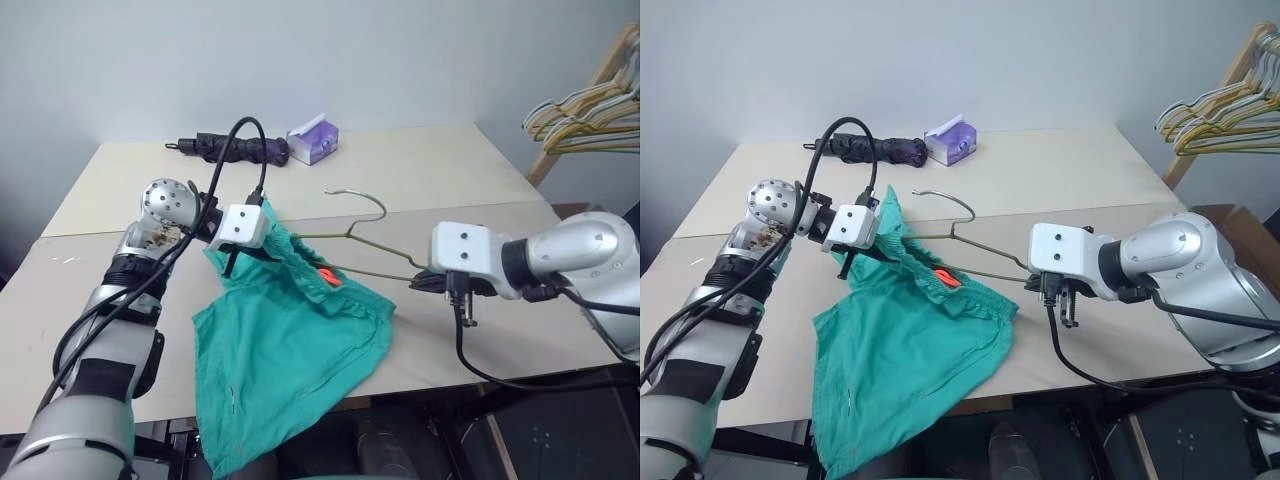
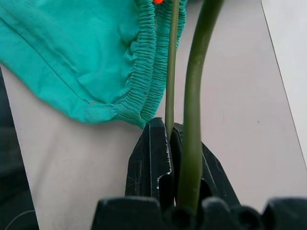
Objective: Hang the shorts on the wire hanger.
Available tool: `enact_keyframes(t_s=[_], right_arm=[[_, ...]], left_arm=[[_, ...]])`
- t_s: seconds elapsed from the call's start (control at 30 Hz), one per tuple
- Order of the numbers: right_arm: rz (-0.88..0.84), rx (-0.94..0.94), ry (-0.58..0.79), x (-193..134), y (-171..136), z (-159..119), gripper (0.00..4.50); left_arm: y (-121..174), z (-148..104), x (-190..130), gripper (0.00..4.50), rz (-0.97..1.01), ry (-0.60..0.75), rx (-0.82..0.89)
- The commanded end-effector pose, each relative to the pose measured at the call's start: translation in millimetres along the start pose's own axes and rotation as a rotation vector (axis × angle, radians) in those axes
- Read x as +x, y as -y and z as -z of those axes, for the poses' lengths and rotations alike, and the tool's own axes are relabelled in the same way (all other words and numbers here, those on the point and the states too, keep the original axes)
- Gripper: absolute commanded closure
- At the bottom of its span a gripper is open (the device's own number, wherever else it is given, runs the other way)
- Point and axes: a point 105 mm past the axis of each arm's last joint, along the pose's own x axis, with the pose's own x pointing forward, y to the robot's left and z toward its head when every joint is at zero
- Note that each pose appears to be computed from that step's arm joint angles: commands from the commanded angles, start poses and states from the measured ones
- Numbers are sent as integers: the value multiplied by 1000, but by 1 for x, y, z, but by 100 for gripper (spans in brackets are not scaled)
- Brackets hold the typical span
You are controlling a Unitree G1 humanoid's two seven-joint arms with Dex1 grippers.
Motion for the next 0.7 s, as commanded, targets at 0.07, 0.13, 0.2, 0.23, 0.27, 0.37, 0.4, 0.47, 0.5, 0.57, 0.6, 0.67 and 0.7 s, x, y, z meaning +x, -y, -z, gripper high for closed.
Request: enact_keyframes(t_s=[0.07, 0.13, 0.2, 0.23, 0.27, 0.37, 0.4, 0.47, 0.5, 0.57, 0.6, 0.67, 0.7], right_arm=[[14, -66, 66, -5, -2, -12, 373], [31, -44, 65, -6, 0, -8, 311], [68, -5, 58, -9, 5, -2, 235], [88, 16, 56, -11, 7, 1, 206], [109, 39, 46, -15, 9, 7, 170], [155, 100, 30, -23, 12, 18, 69], [173, 123, 28, -26, 14, 22, 27], [216, 157, 33, -33, 18, 29, 1], [242, 178, 43, -37, 20, 33, 1], [272, 219, 60, -46, 21, 39, 1], [290, 236, 64, -51, 22, 44, 1], [332, 311, 49, -61, 20, 62, 1], [335, 334, 45, -63, 16, 68, 1]], left_arm=[[-4, -15, -9, 450, -33, 73, 10], [-1, -13, -11, 450, -28, 69, 0], [1, -11, -14, 450, -30, 59, -9], [2, -9, -16, 450, -32, 55, -13], [2, -8, -18, 450, -37, 52, -25], [4, -5, -22, 450, -42, 49, -48], [6, -4, -23, 450, -37, 46, -56], [7, -5, -24, 450, -32, 57, -73], [7, -6, -26, 450, -38, 68, -88], [6, -8, -28, 450, -50, 78, -104], [6, -7, -30, 450, -54, 73, -107], [8, -2, -34, 450, -61, 62, -123], [9, 0, -36, 450, -65, 61, -132]])
